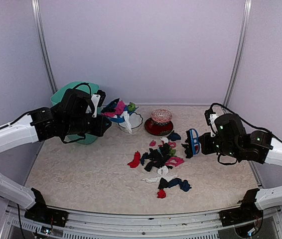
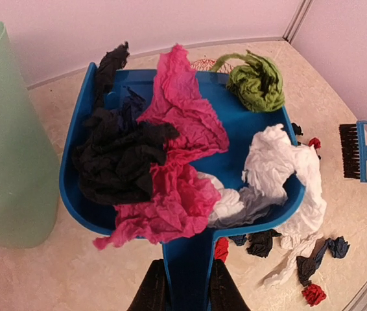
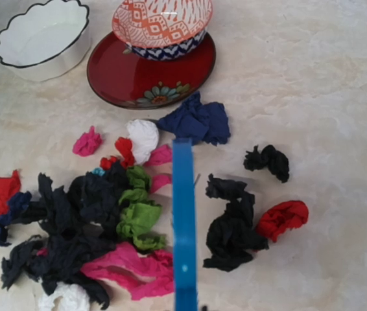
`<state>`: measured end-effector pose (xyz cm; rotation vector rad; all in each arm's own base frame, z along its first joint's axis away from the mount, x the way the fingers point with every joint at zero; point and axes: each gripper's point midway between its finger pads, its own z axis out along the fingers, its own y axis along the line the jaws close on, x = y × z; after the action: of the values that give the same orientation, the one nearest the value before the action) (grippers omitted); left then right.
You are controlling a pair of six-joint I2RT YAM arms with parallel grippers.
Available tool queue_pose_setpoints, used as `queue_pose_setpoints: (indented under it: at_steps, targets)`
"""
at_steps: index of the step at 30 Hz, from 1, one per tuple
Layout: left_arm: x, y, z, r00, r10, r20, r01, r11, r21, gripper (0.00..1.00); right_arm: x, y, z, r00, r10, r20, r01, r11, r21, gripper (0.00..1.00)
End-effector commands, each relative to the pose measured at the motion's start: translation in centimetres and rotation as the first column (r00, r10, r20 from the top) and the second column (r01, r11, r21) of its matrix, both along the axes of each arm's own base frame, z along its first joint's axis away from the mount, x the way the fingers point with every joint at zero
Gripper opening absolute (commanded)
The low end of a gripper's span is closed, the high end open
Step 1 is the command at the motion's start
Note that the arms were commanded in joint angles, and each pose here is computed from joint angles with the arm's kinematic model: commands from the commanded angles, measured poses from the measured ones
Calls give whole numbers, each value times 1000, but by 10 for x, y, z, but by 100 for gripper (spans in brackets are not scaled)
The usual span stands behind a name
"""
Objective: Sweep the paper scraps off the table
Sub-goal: Dump the paper scraps in the dustpan into the trash bin.
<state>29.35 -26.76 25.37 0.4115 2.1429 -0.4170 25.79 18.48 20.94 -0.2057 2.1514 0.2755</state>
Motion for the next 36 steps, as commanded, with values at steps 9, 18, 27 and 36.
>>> queue_pose_setpoints:
  at_steps: [9, 18, 27, 36]
  targets:
    - [33, 49, 74, 986, 143, 83, -140, 989, -42, 0, 5, 0, -4, 1000, -1, 7, 1, 1000, -2, 0]
    - [48, 96, 90, 972, 230, 39, -221, 961, -165, 0, 6, 2, -4, 1000, 6, 4, -6, 1000, 3, 0]
    - [63, 116, 87, 975, 204, -87, -221, 909, -354, 0, 4, 2, -5, 1000, 4, -5, -4, 1000, 9, 0]
    - [67, 132, 95, 970, 70, -233, -211, 720, -661, 0, 1, -2, -2, 1000, -3, -5, 3, 1000, 20, 0]
